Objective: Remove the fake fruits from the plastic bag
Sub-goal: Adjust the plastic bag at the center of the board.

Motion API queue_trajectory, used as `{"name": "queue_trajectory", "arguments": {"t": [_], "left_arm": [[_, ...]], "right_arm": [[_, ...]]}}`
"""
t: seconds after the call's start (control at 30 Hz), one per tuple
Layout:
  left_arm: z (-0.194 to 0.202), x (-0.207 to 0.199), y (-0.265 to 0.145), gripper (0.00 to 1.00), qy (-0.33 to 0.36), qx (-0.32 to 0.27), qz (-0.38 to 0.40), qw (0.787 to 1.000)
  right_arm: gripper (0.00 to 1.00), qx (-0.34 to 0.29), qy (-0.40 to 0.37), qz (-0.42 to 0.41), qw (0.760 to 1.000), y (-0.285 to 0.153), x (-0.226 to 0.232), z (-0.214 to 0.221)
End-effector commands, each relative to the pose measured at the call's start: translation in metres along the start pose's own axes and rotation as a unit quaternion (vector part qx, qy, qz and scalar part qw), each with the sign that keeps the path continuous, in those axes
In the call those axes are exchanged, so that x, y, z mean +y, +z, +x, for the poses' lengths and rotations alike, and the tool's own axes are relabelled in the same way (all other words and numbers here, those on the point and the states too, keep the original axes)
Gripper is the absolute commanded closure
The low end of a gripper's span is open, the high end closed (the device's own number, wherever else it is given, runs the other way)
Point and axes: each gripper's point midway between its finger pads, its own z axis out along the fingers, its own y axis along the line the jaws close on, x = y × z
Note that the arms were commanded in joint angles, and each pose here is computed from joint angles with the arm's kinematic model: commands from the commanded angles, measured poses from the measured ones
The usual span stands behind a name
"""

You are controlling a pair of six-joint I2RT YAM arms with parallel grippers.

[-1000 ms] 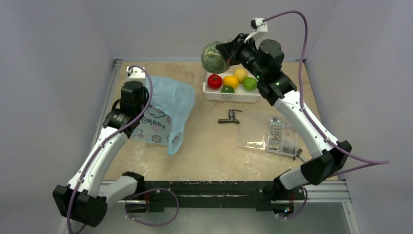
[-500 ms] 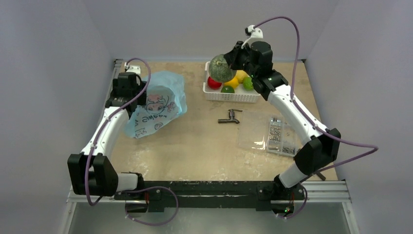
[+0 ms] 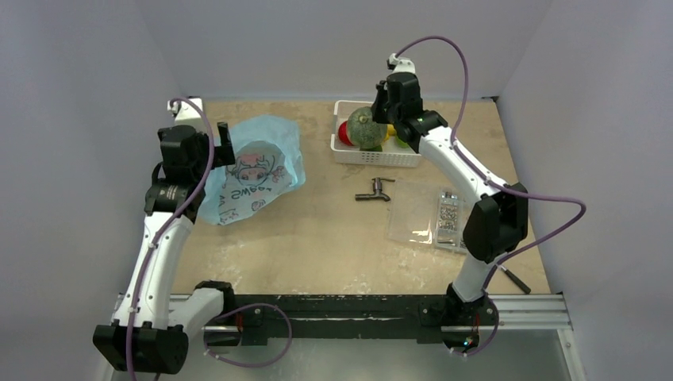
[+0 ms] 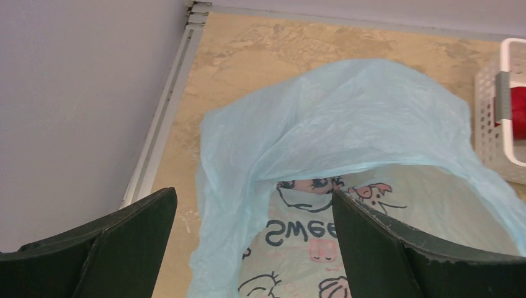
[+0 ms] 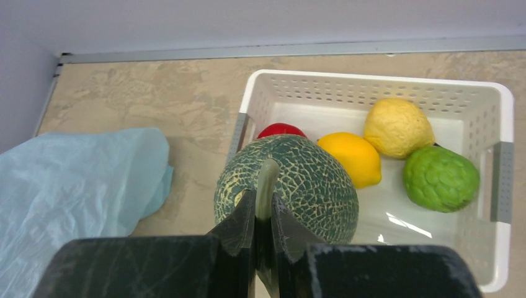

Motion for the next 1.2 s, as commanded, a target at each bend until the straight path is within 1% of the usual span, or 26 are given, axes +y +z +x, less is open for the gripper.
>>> {"name": "queue_trajectory", "arguments": {"t": [0.0,0.13,0.27,0.33,0.47,0.63,0.73,0.77,0.8,0.87,1.0,1.1,1.17], "left_arm": [[-0.003,-0.028,-0.012,0.05,-0.025,-0.018,0.073,0.997],[-0.010,-0.051,-0.029,0.06,0.003,-0.041,0.124,0.991],[-0.013,-0.063,-0.042,0.07,0.025,-0.063,0.149,0.987],[-0.014,-0.069,-0.047,0.07,0.039,-0.073,0.160,0.984],[-0.016,-0.079,-0.057,0.07,0.046,-0.087,0.185,0.978],[-0.019,-0.085,-0.065,0.07,0.054,-0.107,0.200,0.972],[-0.020,-0.089,-0.068,0.07,0.055,-0.116,0.211,0.969],[-0.020,-0.091,-0.069,0.07,0.055,-0.116,0.216,0.968],[-0.020,-0.093,-0.070,0.07,0.055,-0.117,0.220,0.967],[-0.020,-0.096,-0.071,0.07,0.056,-0.116,0.228,0.965],[-0.020,-0.099,-0.073,0.07,0.057,-0.118,0.236,0.963],[-0.020,-0.100,-0.076,0.07,0.059,-0.125,0.239,0.961],[-0.021,-0.100,-0.078,0.07,0.059,-0.128,0.241,0.960]], "right_arm": [[1.00,-0.043,-0.017,0.083,0.996,-0.009,-0.029,-0.029],[1.00,-0.035,-0.048,0.143,0.988,-0.010,-0.056,-0.017],[1.00,-0.010,-0.074,0.194,0.978,-0.007,-0.080,0.001],[1.00,0.009,-0.081,0.196,0.977,-0.002,-0.084,0.014],[1.00,0.042,-0.086,0.181,0.979,0.019,-0.086,0.042],[1.00,0.082,-0.086,0.187,0.975,0.043,-0.096,0.075],[1.00,0.091,-0.089,0.195,0.973,0.048,-0.100,0.083],[0.98,0.095,-0.092,0.200,0.971,0.048,-0.103,0.085],[0.94,0.099,-0.096,0.205,0.969,0.047,-0.104,0.086],[0.81,0.099,-0.097,0.202,0.969,0.044,-0.103,0.082],[0.53,0.089,-0.088,0.164,0.978,0.035,-0.088,0.070],[0.33,0.078,-0.085,0.153,0.981,0.019,-0.082,0.055],[0.24,0.067,-0.079,0.149,0.983,0.006,-0.079,0.043]]}}
